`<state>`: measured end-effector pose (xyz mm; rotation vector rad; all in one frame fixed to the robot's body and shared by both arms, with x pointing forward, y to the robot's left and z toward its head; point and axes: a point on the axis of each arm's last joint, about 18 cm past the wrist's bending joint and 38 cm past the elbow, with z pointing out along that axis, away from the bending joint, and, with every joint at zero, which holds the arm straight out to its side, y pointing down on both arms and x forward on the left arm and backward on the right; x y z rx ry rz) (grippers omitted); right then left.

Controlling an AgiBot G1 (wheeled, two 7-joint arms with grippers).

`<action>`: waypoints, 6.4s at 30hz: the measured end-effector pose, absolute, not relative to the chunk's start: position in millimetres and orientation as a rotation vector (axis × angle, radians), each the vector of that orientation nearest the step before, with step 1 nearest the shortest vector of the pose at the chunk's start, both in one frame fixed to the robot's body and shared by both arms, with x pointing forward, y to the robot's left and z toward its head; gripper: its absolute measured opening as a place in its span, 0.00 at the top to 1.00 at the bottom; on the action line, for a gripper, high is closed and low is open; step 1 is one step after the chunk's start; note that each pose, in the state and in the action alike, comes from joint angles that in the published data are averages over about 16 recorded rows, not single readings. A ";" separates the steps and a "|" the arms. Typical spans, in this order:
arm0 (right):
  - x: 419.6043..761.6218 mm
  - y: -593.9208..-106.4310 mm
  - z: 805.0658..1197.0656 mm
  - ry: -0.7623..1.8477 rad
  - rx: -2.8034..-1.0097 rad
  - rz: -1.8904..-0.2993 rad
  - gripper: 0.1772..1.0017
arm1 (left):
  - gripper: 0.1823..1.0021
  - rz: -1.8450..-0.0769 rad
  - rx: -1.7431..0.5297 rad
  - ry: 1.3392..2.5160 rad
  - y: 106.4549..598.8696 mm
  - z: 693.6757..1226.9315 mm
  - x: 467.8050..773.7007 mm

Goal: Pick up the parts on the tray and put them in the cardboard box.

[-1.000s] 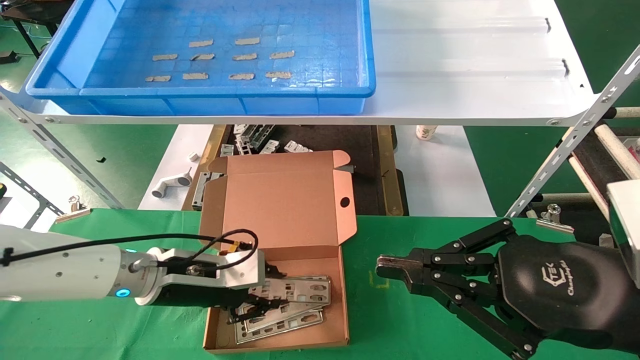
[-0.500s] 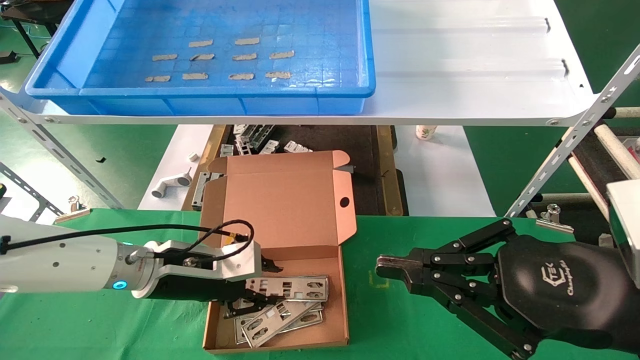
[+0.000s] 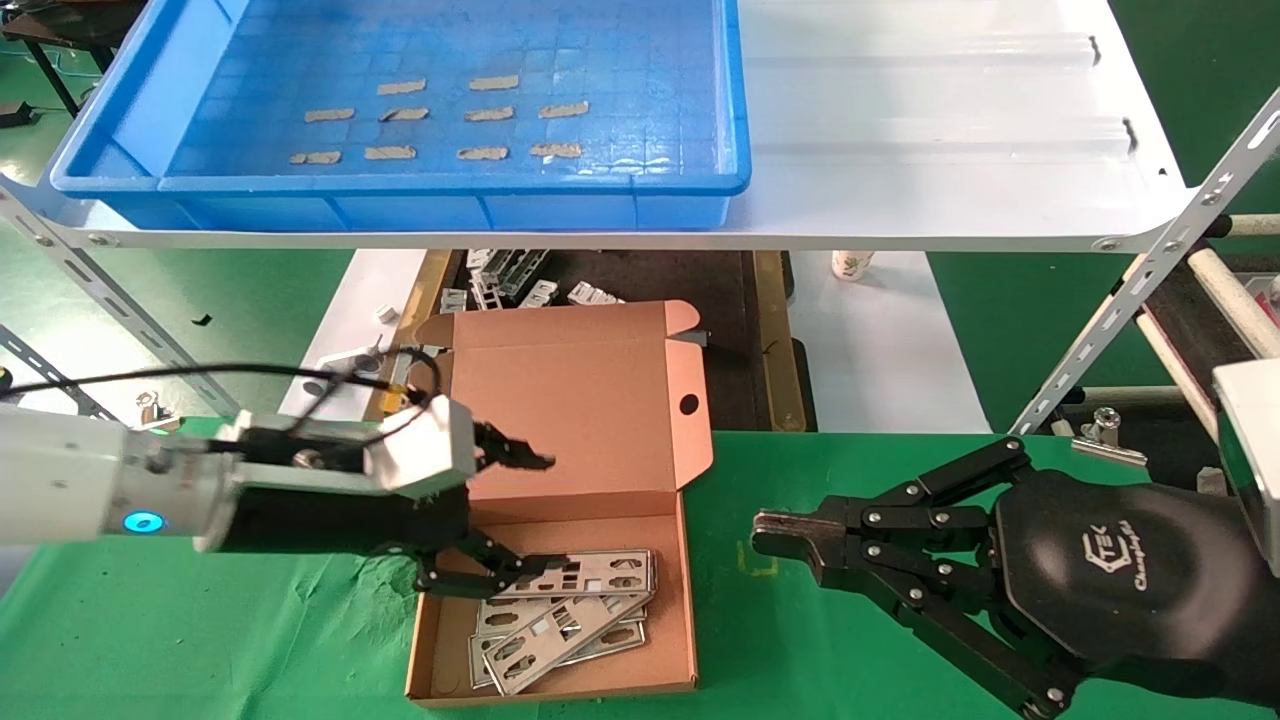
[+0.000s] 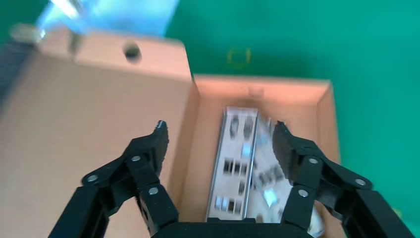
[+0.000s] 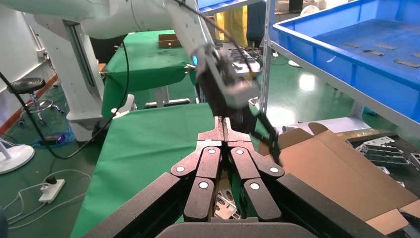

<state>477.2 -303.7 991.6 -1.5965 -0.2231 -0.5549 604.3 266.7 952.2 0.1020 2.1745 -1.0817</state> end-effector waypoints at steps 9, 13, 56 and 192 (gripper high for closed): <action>477.2 -303.7 991.6 -0.223 -1.597 -0.555 0.98 | 0.17 -1.210 0.137 2.122 271.8 970.0 581.0; 477.2 -303.7 991.6 -0.223 -1.597 -0.555 0.98 | 0.10 -1.244 0.138 2.114 273.0 970.7 575.9; 477.2 -303.7 991.6 -0.223 -1.597 -0.555 0.15 | 0.00 -1.722 0.240 1.967 293.4 987.0 493.5; 477.3 -303.8 991.6 -0.222 -1.596 -0.555 0.00 | 0.00 -1.796 0.276 1.926 299.8 991.9 475.9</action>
